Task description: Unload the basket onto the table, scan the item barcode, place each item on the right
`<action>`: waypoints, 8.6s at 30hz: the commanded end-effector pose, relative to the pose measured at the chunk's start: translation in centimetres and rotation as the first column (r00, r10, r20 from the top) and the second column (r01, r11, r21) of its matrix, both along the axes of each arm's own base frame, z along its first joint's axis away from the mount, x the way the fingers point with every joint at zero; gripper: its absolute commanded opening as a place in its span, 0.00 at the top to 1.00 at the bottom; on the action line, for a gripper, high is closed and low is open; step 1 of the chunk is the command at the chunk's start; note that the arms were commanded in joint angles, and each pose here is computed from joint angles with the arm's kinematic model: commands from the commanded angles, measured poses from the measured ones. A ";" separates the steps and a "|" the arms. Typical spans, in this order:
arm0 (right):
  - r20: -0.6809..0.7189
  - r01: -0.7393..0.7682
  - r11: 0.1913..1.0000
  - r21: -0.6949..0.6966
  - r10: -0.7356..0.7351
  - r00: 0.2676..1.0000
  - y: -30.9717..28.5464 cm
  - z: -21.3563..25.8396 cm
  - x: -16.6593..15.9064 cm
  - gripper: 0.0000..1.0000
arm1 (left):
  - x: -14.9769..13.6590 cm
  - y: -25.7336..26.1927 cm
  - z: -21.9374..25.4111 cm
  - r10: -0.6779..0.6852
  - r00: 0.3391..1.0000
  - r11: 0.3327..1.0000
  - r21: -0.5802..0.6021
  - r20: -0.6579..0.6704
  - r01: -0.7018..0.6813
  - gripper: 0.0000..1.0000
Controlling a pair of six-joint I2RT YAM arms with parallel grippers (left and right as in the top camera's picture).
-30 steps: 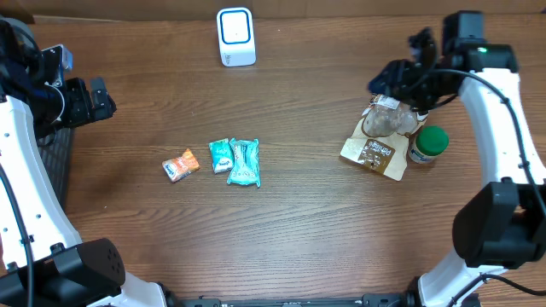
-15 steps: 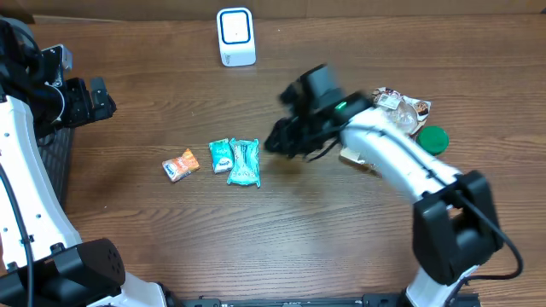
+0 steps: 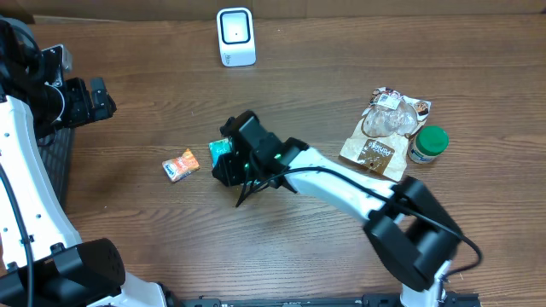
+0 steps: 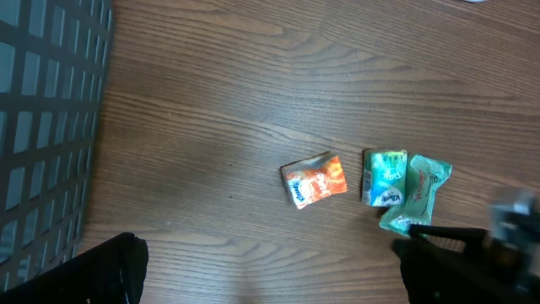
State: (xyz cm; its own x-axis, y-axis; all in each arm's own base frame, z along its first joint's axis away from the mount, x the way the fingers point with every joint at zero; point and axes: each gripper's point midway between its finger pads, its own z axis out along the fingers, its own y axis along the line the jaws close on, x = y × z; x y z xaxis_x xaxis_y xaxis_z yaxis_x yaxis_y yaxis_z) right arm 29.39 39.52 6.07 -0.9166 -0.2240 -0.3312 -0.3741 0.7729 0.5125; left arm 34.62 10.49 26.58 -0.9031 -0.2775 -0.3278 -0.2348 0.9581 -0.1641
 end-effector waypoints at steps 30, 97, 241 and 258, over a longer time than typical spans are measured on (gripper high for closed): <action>-0.412 0.398 0.912 -0.093 -0.400 0.819 -10.9 -2.4 4.6 0.56 | 0.1 0.1 0.0 -0.017 1.000 1.000 0.007 0.005 0.017 0.00; -0.141 0.075 0.972 -0.222 -0.108 0.984 -4.5 -9.9 5.9 0.96 | 0.1 0.1 0.0 -0.017 1.000 1.000 0.007 0.004 0.017 0.01; -0.096 -0.492 0.870 0.033 0.493 0.865 -9.4 -3.9 7.2 0.41 | 0.1 0.1 0.0 -0.017 1.000 1.000 0.006 0.004 0.017 0.00; -0.245 -0.342 0.939 0.040 0.341 0.908 -11.0 -1.8 7.6 0.96 | 0.1 0.1 0.0 -0.017 1.000 1.000 0.007 0.004 0.017 0.01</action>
